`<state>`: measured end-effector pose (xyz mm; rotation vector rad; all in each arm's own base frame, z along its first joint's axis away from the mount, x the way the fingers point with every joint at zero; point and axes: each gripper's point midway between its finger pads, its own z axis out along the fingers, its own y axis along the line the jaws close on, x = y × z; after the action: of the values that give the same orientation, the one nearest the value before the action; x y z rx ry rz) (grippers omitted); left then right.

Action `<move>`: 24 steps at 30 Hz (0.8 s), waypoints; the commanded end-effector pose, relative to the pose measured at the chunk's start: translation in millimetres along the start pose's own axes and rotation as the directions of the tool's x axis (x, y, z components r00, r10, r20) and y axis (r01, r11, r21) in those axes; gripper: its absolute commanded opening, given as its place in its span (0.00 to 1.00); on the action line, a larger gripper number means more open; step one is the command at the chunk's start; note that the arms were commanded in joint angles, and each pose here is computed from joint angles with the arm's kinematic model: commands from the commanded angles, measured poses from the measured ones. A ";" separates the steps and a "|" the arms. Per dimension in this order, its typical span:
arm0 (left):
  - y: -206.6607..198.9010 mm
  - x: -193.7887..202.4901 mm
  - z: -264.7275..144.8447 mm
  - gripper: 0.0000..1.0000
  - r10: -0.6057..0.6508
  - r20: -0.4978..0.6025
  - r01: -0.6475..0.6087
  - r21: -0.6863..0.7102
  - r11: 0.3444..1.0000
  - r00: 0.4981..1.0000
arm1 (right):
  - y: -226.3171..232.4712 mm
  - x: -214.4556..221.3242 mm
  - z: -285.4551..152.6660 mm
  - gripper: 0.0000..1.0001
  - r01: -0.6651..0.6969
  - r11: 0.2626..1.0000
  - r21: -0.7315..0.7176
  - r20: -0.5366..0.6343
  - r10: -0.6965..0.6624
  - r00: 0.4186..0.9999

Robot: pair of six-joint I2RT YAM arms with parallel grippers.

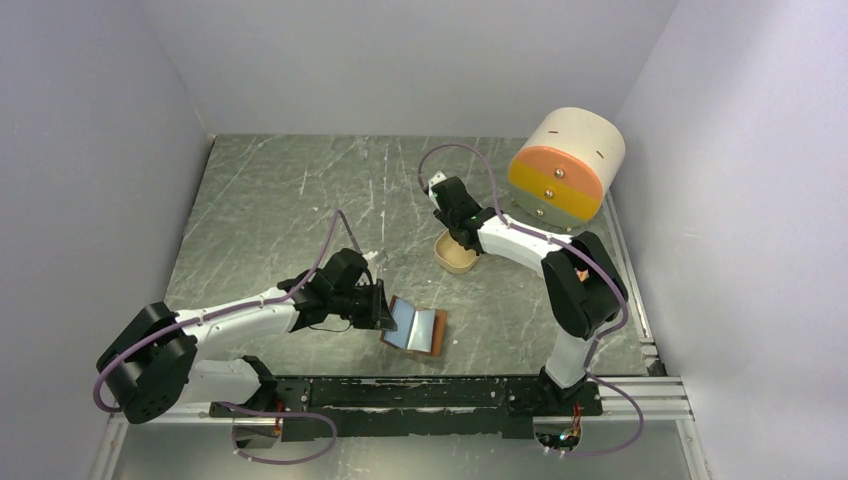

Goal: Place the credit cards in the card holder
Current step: Pick up the credit card from the storage box.

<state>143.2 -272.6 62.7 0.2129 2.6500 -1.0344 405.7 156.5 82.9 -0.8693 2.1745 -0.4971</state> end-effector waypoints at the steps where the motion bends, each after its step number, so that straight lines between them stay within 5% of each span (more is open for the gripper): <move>1: -10.2 -5.1 0.7 0.17 0.004 0.008 -0.005 0.028 1.000 1.000 | -16.3 -12.1 -6.6 0.42 -0.020 0.999 0.040 0.032 0.019 0.999; 12: -8.9 -4.6 0.8 0.17 0.003 0.011 -0.003 0.021 1.000 1.000 | -14.1 -18.1 -10.9 0.28 -0.032 0.999 0.010 0.047 0.032 0.998; 24: -7.3 -11.5 3.7 0.16 -0.048 0.061 0.047 0.016 0.999 0.997 | 21.4 -27.7 -41.0 0.02 -0.049 0.985 -0.166 0.032 0.055 0.998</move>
<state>144.3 -275.4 62.8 0.1717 2.6542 -1.0412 393.1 182.4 91.2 -0.9063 2.2150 -0.3448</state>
